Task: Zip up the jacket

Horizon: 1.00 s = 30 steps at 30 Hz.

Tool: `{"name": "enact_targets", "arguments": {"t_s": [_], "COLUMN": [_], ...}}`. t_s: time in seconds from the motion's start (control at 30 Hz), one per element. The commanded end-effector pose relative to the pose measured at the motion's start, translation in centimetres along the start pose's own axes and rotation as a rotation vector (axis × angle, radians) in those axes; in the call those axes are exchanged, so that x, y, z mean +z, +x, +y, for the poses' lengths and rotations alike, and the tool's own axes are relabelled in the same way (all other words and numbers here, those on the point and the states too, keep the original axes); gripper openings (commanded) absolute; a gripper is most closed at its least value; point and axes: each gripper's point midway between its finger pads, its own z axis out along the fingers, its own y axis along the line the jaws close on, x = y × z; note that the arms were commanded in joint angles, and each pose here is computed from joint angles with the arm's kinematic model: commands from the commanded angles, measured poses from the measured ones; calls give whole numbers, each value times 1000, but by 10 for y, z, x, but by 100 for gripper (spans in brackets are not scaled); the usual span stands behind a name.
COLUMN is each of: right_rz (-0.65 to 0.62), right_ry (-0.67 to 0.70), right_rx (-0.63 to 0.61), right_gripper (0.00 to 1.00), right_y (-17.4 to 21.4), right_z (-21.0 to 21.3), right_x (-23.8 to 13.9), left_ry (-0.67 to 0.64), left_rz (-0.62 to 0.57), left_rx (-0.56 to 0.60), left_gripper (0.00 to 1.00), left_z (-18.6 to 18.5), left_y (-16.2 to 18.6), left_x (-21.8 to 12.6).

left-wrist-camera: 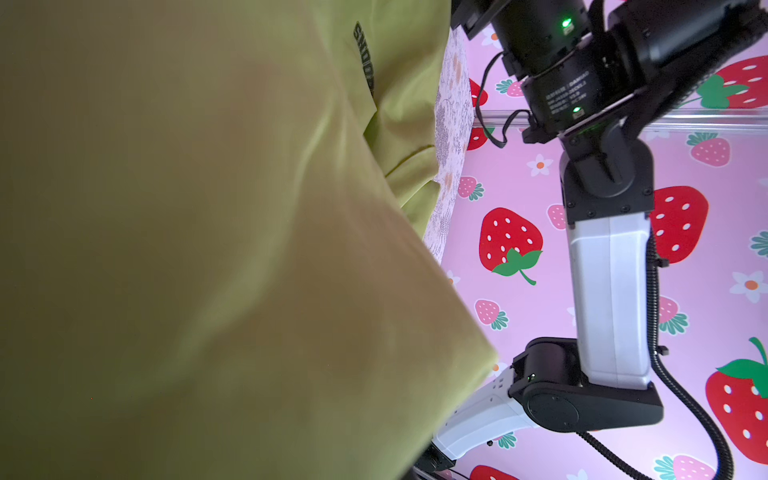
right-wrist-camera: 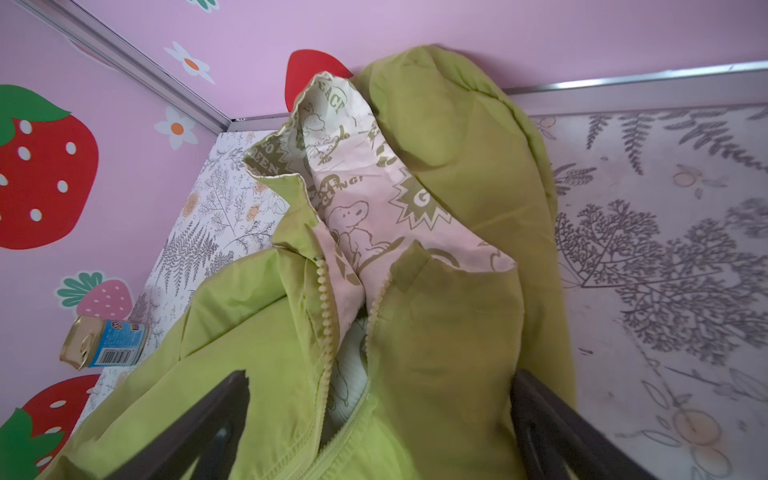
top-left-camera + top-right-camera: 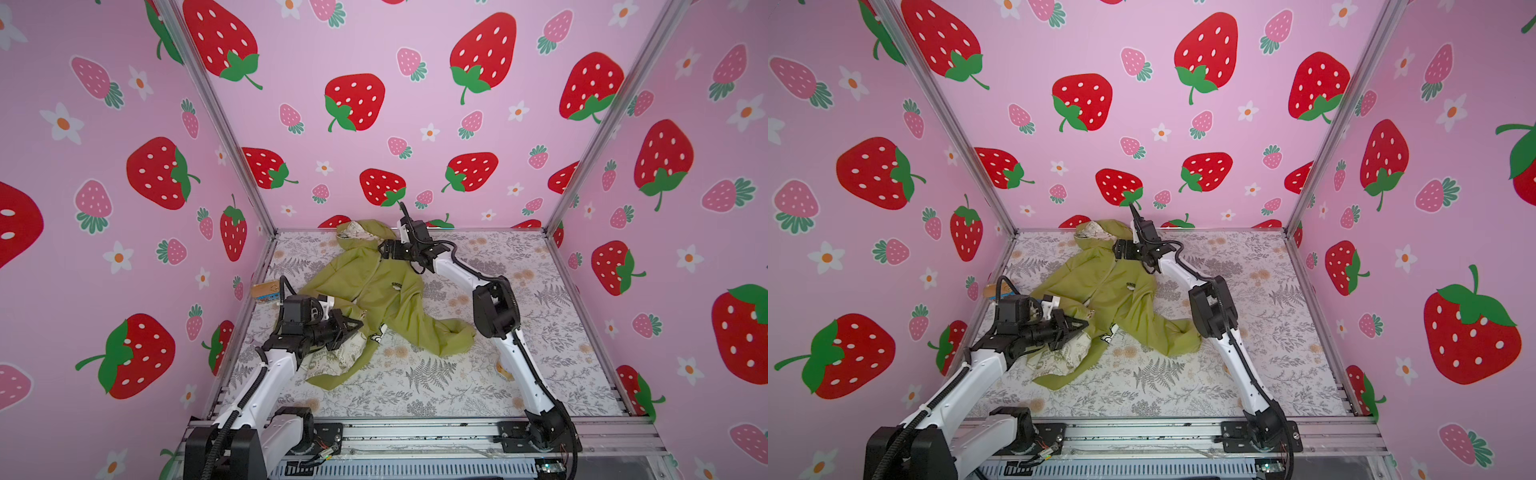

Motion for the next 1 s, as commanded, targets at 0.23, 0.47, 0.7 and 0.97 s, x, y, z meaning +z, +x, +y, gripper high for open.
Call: {"name": "enact_targets", "arguments": {"t_s": [0.23, 0.47, 0.7, 0.97], "right_rz": [-34, -42, -80, -197], "right_ry": [-62, -67, -146, -243], "right_rx": [96, 192, 223, 159], "right_gripper": [97, 67, 23, 0], "right_y": [12, 27, 11, -61], "right_z": [4, -8, 3, 35], "right_x": [38, 55, 48, -17], "left_ry": [20, 20, 20, 15], "left_rz": [19, 19, 19, 10], "left_rx": [7, 1, -3, 21], "left_gripper": [0, 0, 0, 0], "left_z": [-1, 1, 3, -1], "left_y": [-1, 2, 5, 1], "left_x": [4, 3, 2, 2]}}
